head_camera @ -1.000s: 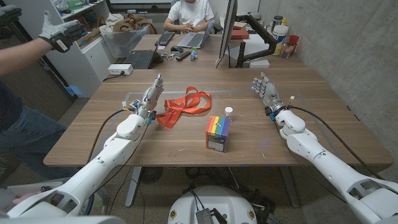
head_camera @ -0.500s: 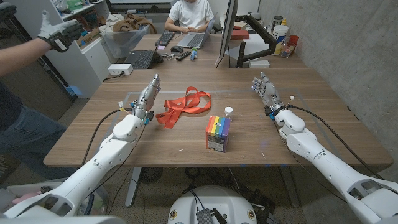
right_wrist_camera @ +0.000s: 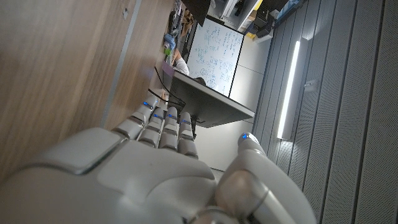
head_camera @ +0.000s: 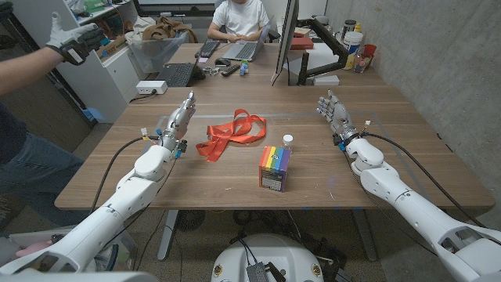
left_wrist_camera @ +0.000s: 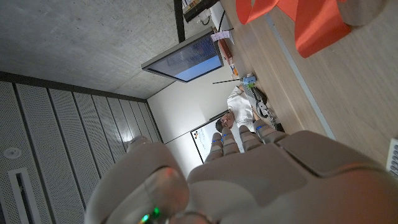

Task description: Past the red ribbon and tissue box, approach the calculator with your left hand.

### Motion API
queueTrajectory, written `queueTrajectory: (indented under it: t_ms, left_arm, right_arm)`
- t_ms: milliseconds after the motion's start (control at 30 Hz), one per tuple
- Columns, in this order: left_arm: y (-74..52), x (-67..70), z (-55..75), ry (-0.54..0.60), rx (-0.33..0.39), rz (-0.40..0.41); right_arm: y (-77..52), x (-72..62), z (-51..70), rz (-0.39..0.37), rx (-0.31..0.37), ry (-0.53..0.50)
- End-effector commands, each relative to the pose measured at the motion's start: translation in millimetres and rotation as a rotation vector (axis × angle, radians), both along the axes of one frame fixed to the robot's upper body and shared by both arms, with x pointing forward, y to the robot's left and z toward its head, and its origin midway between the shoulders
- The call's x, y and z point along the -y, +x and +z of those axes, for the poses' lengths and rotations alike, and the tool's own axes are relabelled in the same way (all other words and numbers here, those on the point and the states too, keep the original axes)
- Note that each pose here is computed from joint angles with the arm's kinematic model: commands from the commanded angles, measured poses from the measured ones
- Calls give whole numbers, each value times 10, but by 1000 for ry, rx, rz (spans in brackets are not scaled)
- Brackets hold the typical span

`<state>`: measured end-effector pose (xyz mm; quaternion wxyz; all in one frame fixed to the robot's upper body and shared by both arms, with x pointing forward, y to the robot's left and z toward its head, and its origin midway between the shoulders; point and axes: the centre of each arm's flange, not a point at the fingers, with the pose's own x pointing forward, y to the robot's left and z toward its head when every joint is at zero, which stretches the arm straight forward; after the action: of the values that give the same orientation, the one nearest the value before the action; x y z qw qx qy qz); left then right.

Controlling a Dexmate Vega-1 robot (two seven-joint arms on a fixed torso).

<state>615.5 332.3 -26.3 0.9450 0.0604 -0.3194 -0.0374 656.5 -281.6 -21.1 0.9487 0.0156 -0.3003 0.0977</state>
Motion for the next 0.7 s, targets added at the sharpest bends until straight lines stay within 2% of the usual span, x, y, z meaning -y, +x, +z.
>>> queueTrajectory:
  t_ms: [33,700]
  left_arm:
    - [-161,-175,75,25,23,36]
    - [-293,-450,152,27,36,110]
  right_arm:
    - [-4,-22,13,-1,8,3]
    - [12,-37,64,-18,12,-24]
